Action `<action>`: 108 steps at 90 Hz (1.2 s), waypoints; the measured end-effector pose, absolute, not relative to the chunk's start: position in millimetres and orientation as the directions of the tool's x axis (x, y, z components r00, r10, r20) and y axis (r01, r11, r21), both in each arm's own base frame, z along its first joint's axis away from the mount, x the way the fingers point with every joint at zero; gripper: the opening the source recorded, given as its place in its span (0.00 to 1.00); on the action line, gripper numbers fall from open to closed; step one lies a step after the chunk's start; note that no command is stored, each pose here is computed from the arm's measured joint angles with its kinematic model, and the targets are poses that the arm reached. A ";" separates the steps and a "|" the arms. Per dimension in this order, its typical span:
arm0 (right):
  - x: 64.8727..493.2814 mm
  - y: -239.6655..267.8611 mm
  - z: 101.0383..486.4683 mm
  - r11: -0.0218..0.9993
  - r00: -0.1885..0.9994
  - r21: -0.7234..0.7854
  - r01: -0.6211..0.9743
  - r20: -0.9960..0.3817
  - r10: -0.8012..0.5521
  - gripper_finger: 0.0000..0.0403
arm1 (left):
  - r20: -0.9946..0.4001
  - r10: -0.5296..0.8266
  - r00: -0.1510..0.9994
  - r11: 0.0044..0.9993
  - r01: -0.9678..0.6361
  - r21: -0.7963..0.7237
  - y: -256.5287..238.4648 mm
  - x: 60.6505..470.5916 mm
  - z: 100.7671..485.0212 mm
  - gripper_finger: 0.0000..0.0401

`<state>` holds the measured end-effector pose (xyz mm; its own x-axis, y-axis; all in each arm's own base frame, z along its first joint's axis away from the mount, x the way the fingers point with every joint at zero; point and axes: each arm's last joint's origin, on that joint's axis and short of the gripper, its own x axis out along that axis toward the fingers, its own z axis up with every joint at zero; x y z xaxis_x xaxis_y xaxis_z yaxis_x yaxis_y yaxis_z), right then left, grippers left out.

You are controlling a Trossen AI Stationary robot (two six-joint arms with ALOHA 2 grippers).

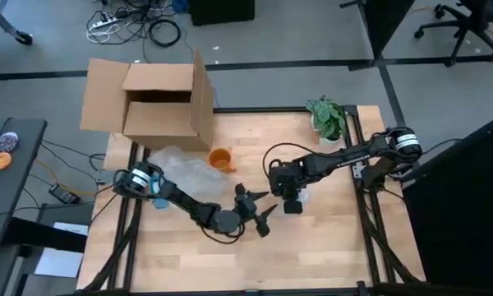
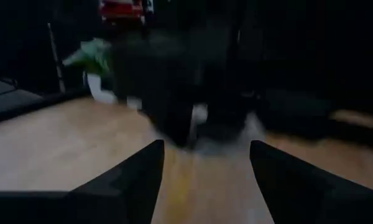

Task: Wrap mug
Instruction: Wrap the yellow mug using the transparent bubble wrap

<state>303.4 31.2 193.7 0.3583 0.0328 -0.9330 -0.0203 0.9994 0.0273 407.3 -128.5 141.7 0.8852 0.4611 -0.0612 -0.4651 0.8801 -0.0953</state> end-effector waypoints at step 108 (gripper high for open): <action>306.3 33.3 195.1 0.998 0.388 0.052 0.019 -0.921 0.040 0.18 | -0.144 0.597 0.789 0.802 -0.580 0.145 -142.9 390.4 185.2 0.56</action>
<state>306.3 33.3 195.1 0.3879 0.0403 -0.9208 0.0193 0.9985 0.0518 390.4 -142.9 185.2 0.7892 0.5971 -0.1436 -0.5801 0.8015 0.1450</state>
